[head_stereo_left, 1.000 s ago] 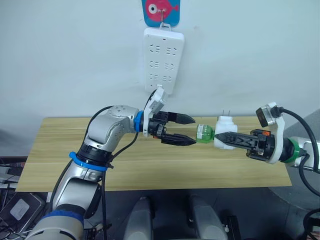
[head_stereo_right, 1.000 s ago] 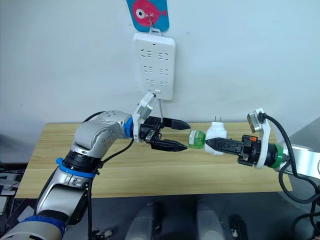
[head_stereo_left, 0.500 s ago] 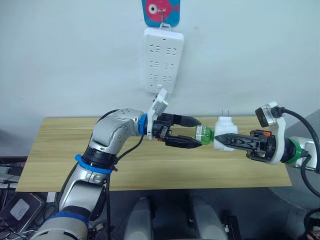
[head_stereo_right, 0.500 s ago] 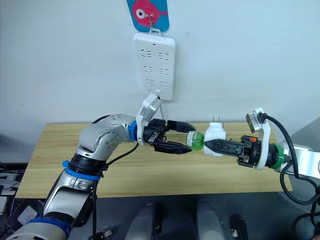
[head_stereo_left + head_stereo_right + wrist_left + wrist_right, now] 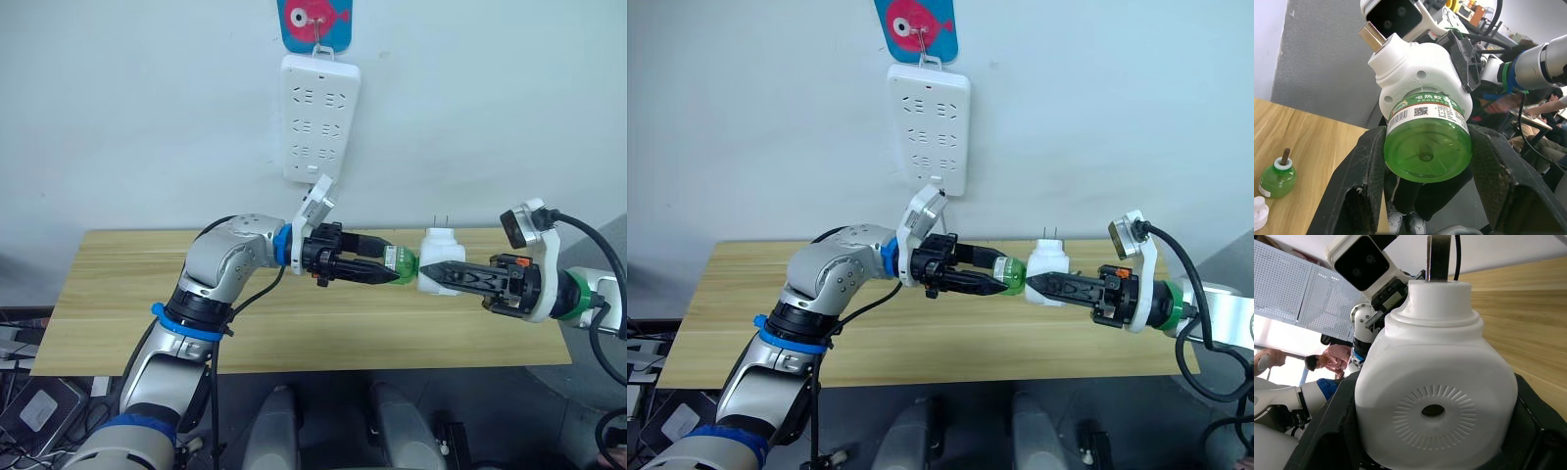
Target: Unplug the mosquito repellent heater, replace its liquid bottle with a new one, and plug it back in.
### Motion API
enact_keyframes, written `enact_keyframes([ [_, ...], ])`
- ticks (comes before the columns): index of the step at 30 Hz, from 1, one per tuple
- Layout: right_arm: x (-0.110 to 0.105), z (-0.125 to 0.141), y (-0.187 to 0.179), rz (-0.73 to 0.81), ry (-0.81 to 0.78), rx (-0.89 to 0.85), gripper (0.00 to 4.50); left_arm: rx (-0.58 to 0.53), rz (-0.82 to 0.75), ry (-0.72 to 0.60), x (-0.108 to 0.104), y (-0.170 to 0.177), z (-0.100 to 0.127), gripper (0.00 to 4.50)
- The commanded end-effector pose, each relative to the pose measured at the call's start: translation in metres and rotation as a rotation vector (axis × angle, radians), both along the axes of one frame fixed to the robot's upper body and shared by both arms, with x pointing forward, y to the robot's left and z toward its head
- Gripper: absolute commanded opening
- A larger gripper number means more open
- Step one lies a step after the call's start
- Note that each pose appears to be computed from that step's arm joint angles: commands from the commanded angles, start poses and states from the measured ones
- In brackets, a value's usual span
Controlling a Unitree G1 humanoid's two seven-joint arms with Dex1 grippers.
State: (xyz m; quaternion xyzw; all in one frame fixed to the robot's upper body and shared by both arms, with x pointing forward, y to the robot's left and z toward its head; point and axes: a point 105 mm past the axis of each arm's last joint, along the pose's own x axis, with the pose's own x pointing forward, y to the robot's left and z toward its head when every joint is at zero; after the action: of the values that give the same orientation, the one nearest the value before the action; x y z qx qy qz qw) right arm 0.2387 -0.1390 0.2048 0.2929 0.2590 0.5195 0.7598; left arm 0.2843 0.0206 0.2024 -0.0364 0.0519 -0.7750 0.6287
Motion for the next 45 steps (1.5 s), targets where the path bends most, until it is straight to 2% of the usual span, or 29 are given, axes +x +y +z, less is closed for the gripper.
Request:
enact_keyframes([
  [1,-0.003,0.014,0.004,0.026,-0.05,0.039,3.05,-0.044,-0.029,-0.197,-0.007,-0.01,0.014,2.2],
  [2,-0.002,0.014,0.003,0.022,-0.049,0.041,3.05,-0.057,-0.025,-0.253,-0.007,-0.011,0.015,2.2],
  [4,0.0,0.014,0.002,0.013,-0.044,0.051,3.05,-0.099,-0.03,-0.47,-0.009,-0.013,0.016,2.2],
  [10,-0.002,0.014,0.0,0.031,-0.032,0.058,3.05,-0.197,-0.05,-0.932,-0.008,-0.017,0.019,2.2],
  [13,-0.004,0.012,-0.001,0.041,-0.024,0.047,3.05,-0.208,-0.064,-1.038,-0.004,-0.016,0.017,2.2],
  [15,-0.004,0.011,0.0,0.039,-0.022,0.047,3.05,-0.226,-0.053,-1.042,-0.001,-0.016,0.019,2.2],
  [19,-0.003,0.011,0.001,0.035,-0.022,0.049,3.05,-0.229,-0.051,-1.0,0.0,-0.016,0.02,3.54],
  [22,0.001,0.01,0.001,0.003,-0.022,0.042,3.04,-0.168,-0.048,-0.998,0.001,-0.017,0.016,4.43],
  [26,0.012,0.005,0.001,-0.089,-0.022,0.006,3.04,-0.036,0.024,-0.931,0.009,-0.019,0.016,4.5],
  [29,0.021,-0.004,-0.001,-0.202,-0.007,-0.081,3.04,0.118,0.016,-0.992,0.008,-0.018,0.008,4.5],
  [32,0.03,-0.017,-0.002,-0.31,0.03,-0.169,3.04,0.22,0.069,-1.019,0.012,-0.021,0.004,4.5],
  [39,0.034,-0.02,0.014,-0.385,0.027,-0.191,3.04,0.298,0.17,-1.17,0.021,-0.03,-0.005,4.5],
  [41,0.037,-0.019,0.017,-0.423,0.032,-0.178,3.04,0.34,0.165,-1.21,0.021,-0.033,-0.014,4.5],
  [45,0.037,-0.016,0.019,-0.451,0.029,-0.164,3.04,0.385,0.166,-1.211,0.021,-0.032,-0.027,4.5],
])
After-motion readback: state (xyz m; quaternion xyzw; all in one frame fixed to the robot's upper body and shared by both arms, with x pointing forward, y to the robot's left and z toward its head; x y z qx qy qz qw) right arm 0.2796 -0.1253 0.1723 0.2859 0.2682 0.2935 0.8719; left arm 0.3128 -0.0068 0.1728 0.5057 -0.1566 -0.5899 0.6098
